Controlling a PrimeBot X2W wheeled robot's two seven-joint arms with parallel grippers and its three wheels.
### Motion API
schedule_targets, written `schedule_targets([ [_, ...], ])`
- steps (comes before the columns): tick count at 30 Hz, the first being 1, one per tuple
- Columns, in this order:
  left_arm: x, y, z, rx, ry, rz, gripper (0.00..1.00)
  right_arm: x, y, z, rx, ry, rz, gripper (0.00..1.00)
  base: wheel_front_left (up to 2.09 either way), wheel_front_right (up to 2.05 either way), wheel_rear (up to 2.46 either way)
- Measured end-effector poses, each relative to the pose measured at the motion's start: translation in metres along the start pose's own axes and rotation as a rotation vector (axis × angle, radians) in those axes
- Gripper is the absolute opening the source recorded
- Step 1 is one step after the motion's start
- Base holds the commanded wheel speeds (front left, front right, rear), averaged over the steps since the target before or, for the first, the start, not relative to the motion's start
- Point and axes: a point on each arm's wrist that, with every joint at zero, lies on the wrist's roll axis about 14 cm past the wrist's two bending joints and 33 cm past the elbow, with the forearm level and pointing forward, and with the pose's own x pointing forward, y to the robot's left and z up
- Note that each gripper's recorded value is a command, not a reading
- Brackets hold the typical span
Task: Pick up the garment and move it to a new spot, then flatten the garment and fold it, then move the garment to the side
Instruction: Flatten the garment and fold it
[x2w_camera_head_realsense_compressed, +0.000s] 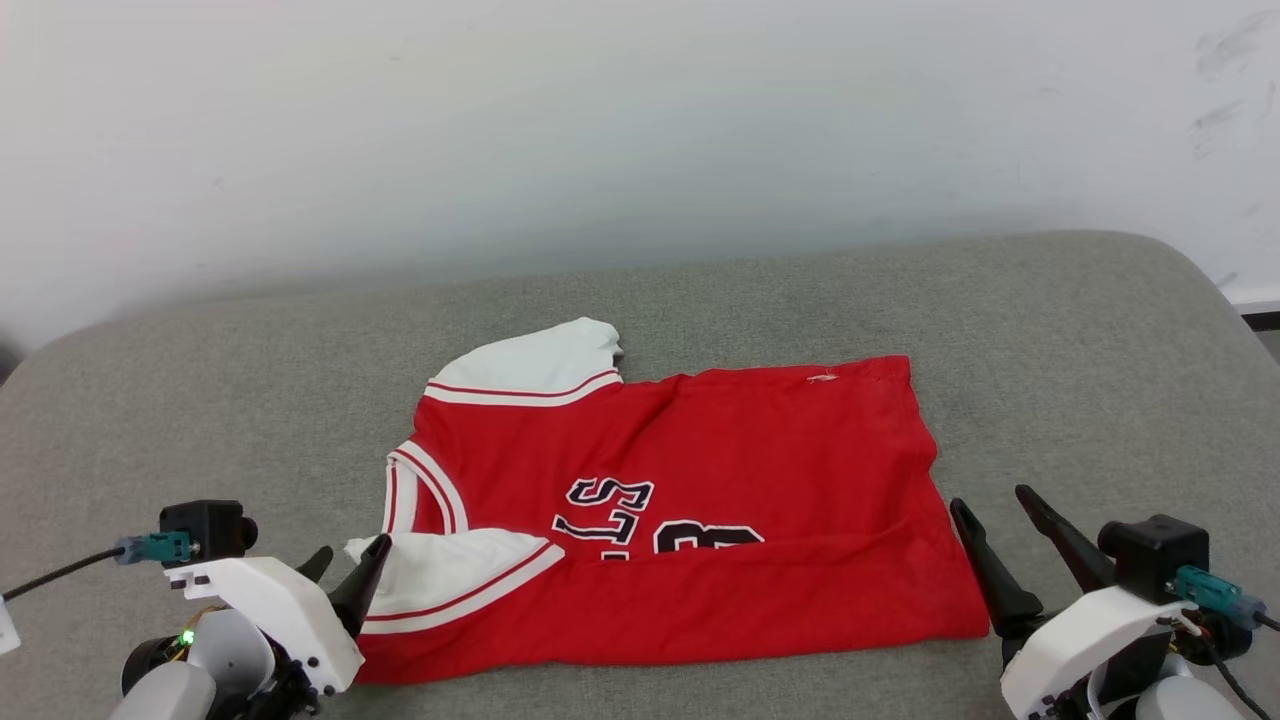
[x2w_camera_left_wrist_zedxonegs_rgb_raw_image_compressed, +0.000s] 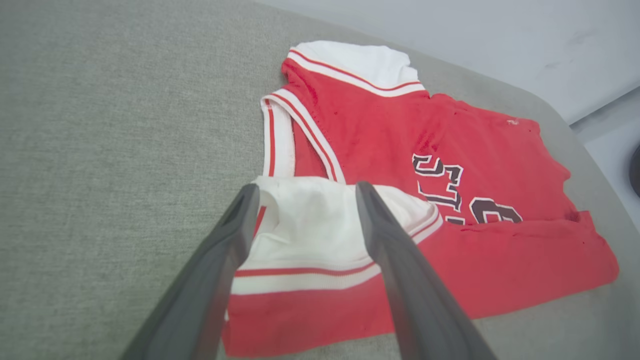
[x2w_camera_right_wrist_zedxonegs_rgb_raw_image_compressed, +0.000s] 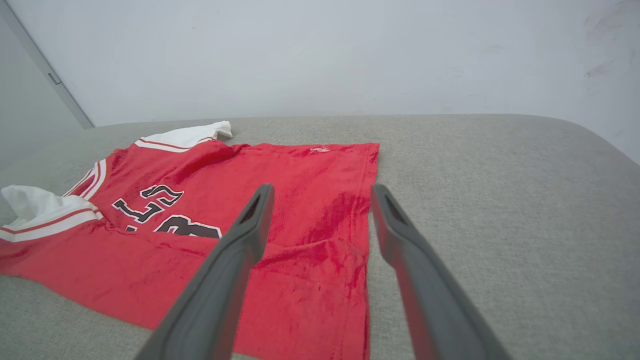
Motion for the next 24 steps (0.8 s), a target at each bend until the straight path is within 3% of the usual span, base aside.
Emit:
schedule_targets([
  [5,-0.007,-0.002,-0.013,0.06,0.195,-0.035,1.0,-0.011,0.003,0.008,0.005,-0.042,-0.018,1.0,0.0,0.0,0.0],
  [9,-0.015,0.012,-0.03,0.114,0.399,0.003,1.0,-0.017,0.007,0.014,0.01,-0.051,-0.024,1.0,0.0,0.0,0.0],
  [20,-0.007,0.026,-0.074,0.055,0.644,0.066,1.0,-0.011,0.004,0.018,0.016,-0.053,-0.049,1.0,0.0,0.0,0.0],
  [21,-0.005,0.025,-0.077,0.045,0.664,0.062,0.88,-0.012,0.003,0.018,0.016,-0.052,-0.053,1.0,0.0,0.0,0.0],
  [22,-0.003,0.023,-0.079,0.041,0.677,0.057,0.56,-0.012,0.001,0.018,0.016,-0.053,-0.058,1.0,0.0,0.0,0.0],
  [24,0.0,0.02,-0.083,0.026,0.69,0.049,0.33,-0.013,-0.003,0.02,0.008,-0.056,-0.069,1.0,0.0,0.0,0.0],
])
